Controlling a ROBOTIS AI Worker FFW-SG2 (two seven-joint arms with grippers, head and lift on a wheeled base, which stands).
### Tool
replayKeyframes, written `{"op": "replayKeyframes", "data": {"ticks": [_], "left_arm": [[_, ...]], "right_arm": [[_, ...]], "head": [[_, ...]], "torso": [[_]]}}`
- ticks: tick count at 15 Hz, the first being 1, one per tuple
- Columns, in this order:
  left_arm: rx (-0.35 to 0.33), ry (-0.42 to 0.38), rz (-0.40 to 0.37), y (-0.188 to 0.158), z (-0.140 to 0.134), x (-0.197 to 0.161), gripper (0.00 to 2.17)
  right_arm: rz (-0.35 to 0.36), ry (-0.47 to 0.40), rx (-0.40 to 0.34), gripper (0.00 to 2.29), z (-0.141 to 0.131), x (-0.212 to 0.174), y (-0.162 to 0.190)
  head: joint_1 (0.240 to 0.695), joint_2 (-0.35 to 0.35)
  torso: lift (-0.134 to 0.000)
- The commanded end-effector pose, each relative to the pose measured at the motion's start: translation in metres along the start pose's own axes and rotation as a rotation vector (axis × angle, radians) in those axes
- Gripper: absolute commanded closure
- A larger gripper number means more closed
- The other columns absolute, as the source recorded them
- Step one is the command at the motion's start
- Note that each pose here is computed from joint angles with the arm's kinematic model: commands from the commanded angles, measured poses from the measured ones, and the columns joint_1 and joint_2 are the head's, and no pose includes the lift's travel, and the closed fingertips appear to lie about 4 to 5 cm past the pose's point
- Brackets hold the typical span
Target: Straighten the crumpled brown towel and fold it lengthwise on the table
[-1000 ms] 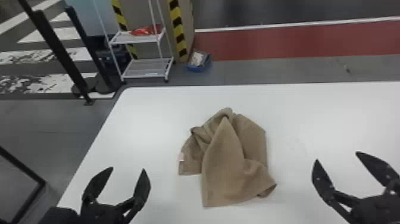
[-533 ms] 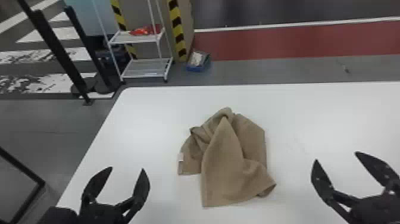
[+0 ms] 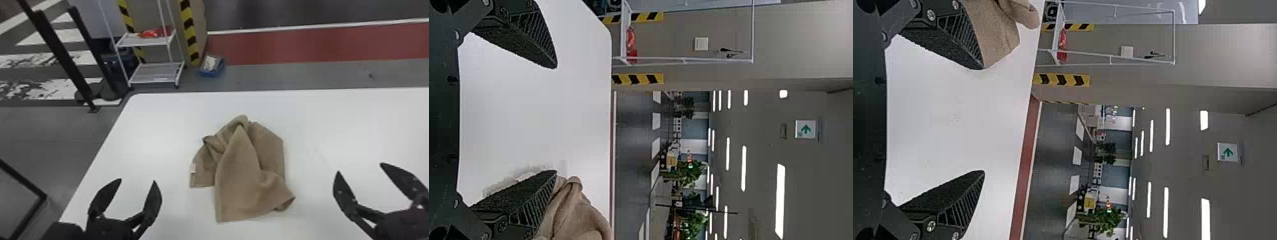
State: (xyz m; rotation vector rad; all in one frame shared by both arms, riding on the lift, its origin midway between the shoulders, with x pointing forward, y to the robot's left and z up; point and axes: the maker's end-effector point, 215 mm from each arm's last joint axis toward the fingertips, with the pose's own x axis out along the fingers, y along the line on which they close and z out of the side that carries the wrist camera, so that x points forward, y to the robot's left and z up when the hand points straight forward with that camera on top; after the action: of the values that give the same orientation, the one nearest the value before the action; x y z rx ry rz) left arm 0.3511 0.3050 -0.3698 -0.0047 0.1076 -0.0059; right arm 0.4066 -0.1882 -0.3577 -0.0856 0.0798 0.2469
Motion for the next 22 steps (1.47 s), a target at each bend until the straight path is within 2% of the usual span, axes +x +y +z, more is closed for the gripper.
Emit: {"op": "replayKeyframes", "data": {"ticks": [1,2,3,4,5,7,12,15,19,22], "left_arm": [[-0.003,0.002,-0.002,-0.001,-0.001,-0.001,0.15],[-0.002,0.003,-0.001,0.000,-0.002,-0.001,0.15],[-0.002,0.005,-0.002,-0.001,-0.002,-0.001,0.15],[-0.003,0.006,-0.002,0.000,-0.003,-0.001,0.15],[-0.004,0.008,-0.003,-0.001,-0.004,-0.001,0.15],[-0.008,0.006,-0.009,-0.004,-0.004,0.000,0.15],[-0.011,0.010,-0.007,-0.003,-0.009,0.003,0.15],[-0.011,0.014,0.001,0.001,-0.013,0.005,0.15],[-0.010,0.019,0.019,0.011,-0.018,0.007,0.15],[-0.014,0.016,0.027,0.016,-0.019,0.011,0.15]], "right_arm": [[-0.030,0.026,-0.003,0.15,-0.009,-0.003,-0.016],[-0.052,0.035,-0.016,0.15,-0.012,-0.006,-0.030],[-0.041,0.042,-0.052,0.15,-0.014,-0.009,-0.038],[0.004,0.027,-0.125,0.15,-0.010,-0.011,-0.034],[0.041,0.005,-0.187,0.15,-0.004,-0.013,-0.027],[0.117,0.031,-0.322,0.15,-0.013,-0.013,-0.005],[0.292,0.110,-0.503,0.15,-0.045,-0.004,0.060],[0.340,0.153,-0.544,0.18,-0.064,0.008,0.085],[0.356,0.227,-0.550,0.18,-0.085,0.022,0.090],[0.362,0.219,-0.545,0.22,-0.086,0.033,0.098]], "head": [[0.695,0.178],[0.695,0.175],[0.695,0.166],[0.695,0.139],[0.695,0.133],[0.695,0.134],[0.695,0.194],[0.695,0.254],[0.695,0.302],[0.695,0.313]], "torso": [[-0.124],[-0.124],[-0.124],[-0.124],[-0.124],[-0.124],[-0.124],[-0.124],[-0.124],[-0.124]]}}
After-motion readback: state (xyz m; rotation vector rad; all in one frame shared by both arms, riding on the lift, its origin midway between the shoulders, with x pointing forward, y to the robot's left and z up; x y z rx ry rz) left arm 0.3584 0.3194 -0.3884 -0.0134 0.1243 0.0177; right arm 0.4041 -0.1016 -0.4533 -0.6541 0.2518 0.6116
